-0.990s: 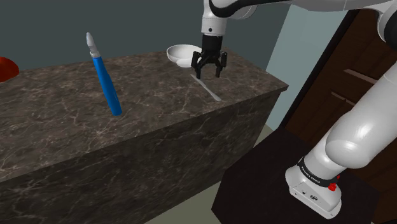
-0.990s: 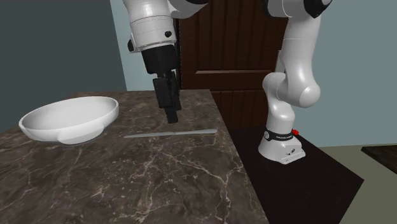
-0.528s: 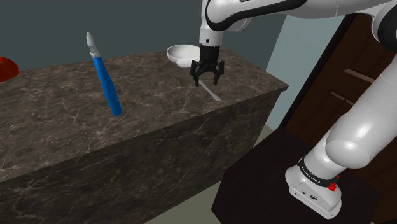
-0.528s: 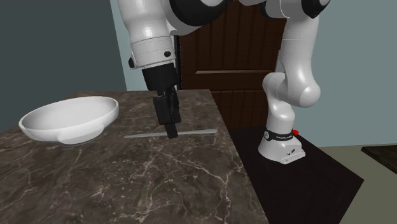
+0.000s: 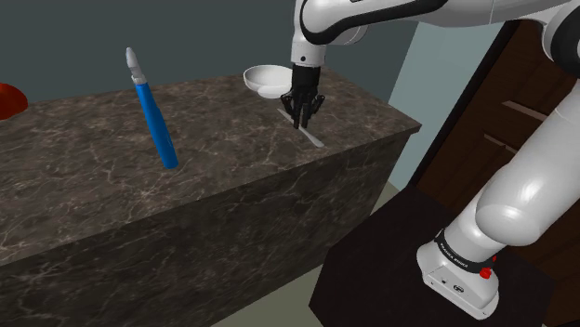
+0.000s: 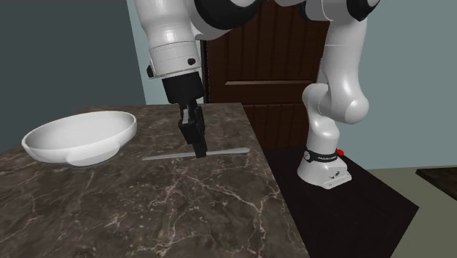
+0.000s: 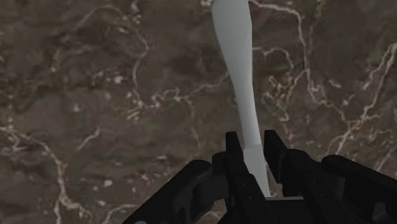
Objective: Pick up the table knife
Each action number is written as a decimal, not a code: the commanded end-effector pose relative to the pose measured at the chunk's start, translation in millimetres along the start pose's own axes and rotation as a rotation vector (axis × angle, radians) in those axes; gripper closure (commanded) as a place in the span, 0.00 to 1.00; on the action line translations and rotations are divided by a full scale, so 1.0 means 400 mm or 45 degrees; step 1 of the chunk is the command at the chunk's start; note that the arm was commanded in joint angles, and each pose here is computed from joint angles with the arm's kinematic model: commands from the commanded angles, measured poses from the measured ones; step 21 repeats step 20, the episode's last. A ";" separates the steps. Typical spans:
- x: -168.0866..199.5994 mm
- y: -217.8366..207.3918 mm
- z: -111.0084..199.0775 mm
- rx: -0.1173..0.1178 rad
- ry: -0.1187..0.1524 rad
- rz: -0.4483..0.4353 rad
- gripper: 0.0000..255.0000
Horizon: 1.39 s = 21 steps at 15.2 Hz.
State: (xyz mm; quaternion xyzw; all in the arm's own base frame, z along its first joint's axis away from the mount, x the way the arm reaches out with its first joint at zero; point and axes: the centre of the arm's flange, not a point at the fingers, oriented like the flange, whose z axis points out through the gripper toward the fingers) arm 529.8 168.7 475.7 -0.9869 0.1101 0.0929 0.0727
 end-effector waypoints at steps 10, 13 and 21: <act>-0.019 -0.010 -0.075 -0.002 -0.009 -0.002 1.00; -0.027 -0.015 -0.114 -0.002 -0.009 -0.002 1.00; -0.040 -0.023 -0.180 -0.002 -0.009 -0.002 1.00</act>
